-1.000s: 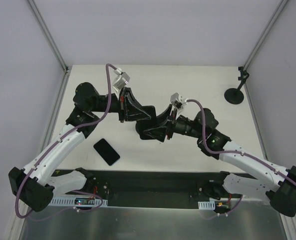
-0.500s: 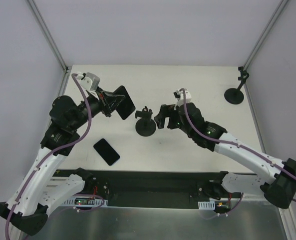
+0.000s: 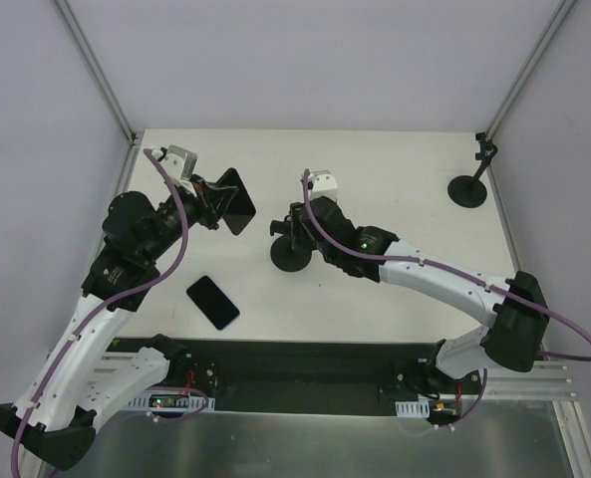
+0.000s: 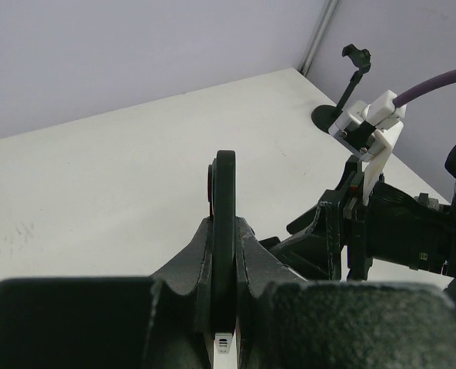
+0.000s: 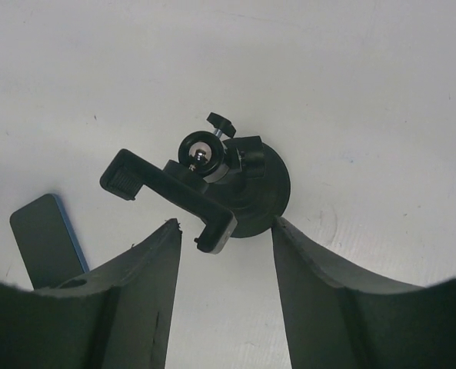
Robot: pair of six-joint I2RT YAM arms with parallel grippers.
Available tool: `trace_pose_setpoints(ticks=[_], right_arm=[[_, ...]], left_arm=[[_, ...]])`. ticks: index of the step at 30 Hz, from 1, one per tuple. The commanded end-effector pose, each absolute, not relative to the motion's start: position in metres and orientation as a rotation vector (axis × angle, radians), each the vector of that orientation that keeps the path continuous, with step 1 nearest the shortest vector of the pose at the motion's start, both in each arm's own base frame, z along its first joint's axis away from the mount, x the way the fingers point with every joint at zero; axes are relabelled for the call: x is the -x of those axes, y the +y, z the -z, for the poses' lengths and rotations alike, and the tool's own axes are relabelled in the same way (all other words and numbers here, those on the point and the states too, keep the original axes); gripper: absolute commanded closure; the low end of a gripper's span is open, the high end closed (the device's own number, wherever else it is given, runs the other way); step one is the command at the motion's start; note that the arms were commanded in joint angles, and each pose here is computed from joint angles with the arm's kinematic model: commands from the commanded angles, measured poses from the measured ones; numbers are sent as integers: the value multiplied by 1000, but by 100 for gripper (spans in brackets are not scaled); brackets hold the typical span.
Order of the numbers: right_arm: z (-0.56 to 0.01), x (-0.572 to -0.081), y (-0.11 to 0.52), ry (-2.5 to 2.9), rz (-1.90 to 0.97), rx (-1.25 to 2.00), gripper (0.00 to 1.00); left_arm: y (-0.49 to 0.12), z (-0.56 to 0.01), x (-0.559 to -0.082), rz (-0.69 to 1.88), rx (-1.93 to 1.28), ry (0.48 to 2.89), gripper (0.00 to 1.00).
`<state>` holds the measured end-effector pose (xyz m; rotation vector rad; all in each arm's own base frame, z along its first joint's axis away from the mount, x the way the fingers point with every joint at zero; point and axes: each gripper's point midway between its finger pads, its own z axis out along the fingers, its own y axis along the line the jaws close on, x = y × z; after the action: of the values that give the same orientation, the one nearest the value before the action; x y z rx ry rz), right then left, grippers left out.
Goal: Place the phone on the phone stand
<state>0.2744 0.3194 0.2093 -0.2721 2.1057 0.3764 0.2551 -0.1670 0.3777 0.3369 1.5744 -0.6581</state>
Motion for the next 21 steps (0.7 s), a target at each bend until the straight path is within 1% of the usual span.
trace_pose_setpoints(ticks=[1, 3, 13, 19, 21], right_arm=[[-218, -277, 320, 2091, -337, 269, 50], [-218, -274, 324, 2094, -348, 286, 53], [-214, -274, 327, 2099, -329, 330, 60], [-218, -278, 329, 2083, -320, 344, 66], [-218, -279, 329, 2078, -315, 346, 70]], left_arm=[[-162, -404, -256, 651, -328, 1478, 100], [-164, -404, -256, 658, -334, 1479, 100], [-173, -399, -256, 700, -377, 1496, 100], [-185, -395, -253, 747, -441, 1504, 100], [-187, -393, -254, 756, -453, 1511, 100]])
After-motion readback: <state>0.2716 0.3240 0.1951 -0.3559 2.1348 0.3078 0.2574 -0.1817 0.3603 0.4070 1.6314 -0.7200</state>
